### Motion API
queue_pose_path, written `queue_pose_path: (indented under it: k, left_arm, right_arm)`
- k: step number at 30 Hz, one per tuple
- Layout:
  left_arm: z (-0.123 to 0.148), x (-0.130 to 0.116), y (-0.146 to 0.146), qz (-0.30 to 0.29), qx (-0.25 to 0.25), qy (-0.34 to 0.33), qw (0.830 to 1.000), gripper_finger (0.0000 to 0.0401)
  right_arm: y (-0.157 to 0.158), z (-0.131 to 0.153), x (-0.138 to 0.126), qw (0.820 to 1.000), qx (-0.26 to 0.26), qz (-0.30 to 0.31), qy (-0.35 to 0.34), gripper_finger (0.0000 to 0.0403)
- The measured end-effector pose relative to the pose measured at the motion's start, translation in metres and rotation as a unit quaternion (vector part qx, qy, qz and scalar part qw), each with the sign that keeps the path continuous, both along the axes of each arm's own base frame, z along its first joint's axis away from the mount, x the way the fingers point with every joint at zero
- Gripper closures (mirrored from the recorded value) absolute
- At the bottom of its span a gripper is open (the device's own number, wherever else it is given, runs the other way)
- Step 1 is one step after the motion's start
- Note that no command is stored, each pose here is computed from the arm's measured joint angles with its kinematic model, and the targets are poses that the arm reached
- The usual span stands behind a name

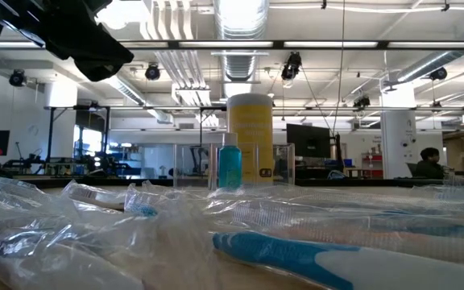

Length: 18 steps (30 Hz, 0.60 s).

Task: Pick & Place toothbrushing station
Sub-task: Put the mouthwash bottle into the transparent organizer

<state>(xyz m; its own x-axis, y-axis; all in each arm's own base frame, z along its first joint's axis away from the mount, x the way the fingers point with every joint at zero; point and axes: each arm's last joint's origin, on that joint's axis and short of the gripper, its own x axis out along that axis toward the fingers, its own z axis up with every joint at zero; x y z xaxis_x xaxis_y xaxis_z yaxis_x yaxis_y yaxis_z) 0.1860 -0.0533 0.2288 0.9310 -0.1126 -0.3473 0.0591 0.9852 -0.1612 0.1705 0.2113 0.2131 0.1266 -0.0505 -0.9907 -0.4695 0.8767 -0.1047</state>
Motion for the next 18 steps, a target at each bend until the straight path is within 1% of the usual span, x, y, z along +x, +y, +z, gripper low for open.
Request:
queue_pose_path:
  k: [6, 10, 18]
  left_arm:
    - [0.0, 0.0, 0.0, 0.0, 0.0, 0.0, 1.0, 0.0385]
    - [-0.0001, 0.0, 0.0, 0.0, 0.0, 0.0, 1.0, 0.0385]
    - [-0.0001, 0.0, 0.0, 0.001, -0.001, 0.001, 1.0, 0.0385]
  right_arm:
    - [0.0009, 0.0027, 0.0007, 1.0, -0.001, 0.023, -0.001, 0.0271]
    - [-0.0018, -0.0017, -0.0016, 1.0, -0.009, 0.026, 0.01, 0.0284]
    - [-0.0013, -0.001, -0.0017, 1.0, -0.002, 0.025, 0.017, 0.0303]
